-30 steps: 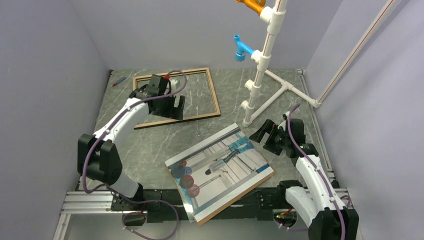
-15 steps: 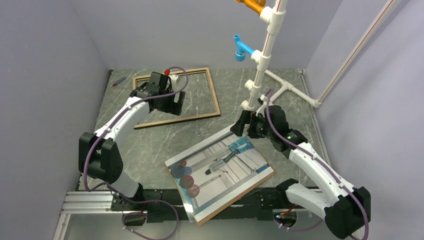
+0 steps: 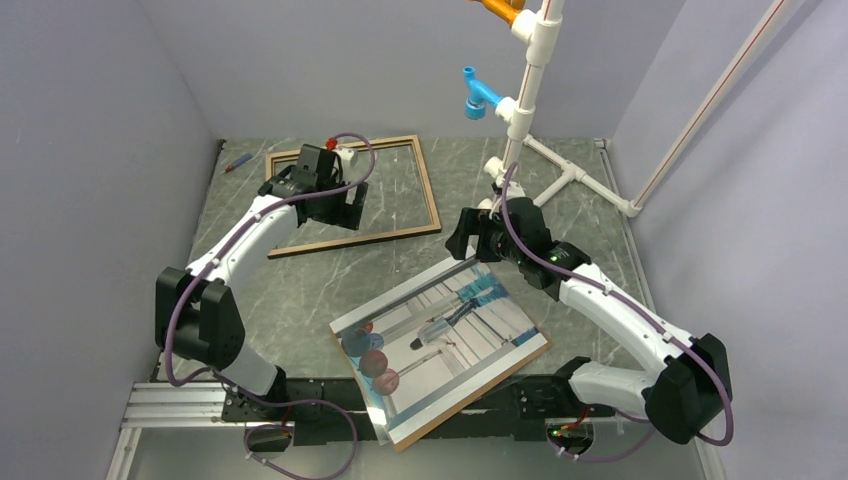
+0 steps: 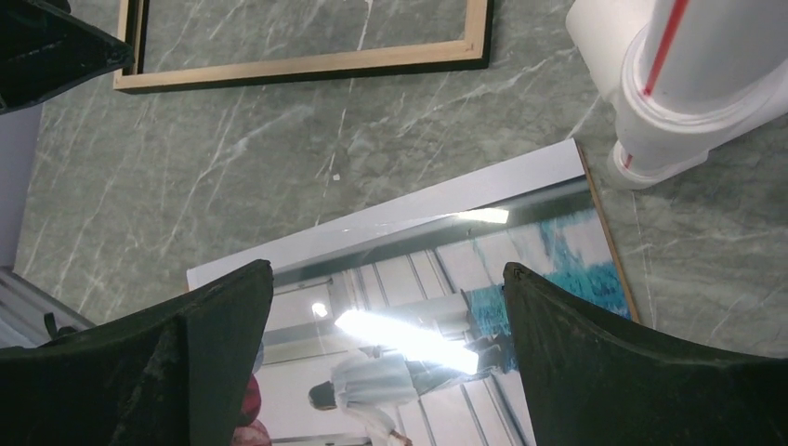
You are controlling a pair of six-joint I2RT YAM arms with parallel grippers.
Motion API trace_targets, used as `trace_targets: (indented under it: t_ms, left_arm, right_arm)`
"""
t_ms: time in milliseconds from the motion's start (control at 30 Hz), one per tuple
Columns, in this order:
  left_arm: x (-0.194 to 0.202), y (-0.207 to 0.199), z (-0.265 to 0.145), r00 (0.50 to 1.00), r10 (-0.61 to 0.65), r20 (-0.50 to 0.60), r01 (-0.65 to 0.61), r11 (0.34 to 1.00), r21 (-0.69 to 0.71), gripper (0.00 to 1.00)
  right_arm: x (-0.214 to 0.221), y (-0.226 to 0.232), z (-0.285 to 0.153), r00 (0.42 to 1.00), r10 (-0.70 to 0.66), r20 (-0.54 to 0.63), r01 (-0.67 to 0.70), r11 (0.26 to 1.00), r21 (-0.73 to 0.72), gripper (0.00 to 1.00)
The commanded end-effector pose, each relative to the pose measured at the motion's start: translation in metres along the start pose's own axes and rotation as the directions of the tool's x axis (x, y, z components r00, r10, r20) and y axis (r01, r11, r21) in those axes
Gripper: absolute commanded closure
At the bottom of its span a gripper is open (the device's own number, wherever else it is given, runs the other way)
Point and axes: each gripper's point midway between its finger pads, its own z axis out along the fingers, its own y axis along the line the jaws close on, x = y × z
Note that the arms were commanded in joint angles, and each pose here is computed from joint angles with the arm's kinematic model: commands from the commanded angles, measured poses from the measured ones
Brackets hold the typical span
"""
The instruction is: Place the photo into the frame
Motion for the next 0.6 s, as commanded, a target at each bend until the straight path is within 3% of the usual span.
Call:
trace_targets:
  t_ms: [0, 400, 567]
  left_arm:
    - [-0.017, 0.004, -0.014, 0.997, 0.010, 0.077, -0.009, 1.000, -0.020, 0.01]
    - [-0.021, 0.013, -0.021, 0.994, 0.017, 0.104, -0.010, 0.997, -0.070, 0.01]
    - [-0.023, 0.015, -0.024, 0.993, 0.018, 0.114, -0.008, 0.997, -0.081, 0.01]
  right_arm:
    - [-0.042, 0.016, -0.005, 0.991, -0.049, 0.123, 0.051, 0.999, -0.009, 0.05]
    - [-0.042, 0.070, -0.017, 0.968, -0.146, 0.204, 0.171, 0.978, -0.116, 0.07]
    - [-0.047, 0.083, -0.008, 0.956, -0.211, 0.205, 0.228, 0.971, -0.066, 0.08]
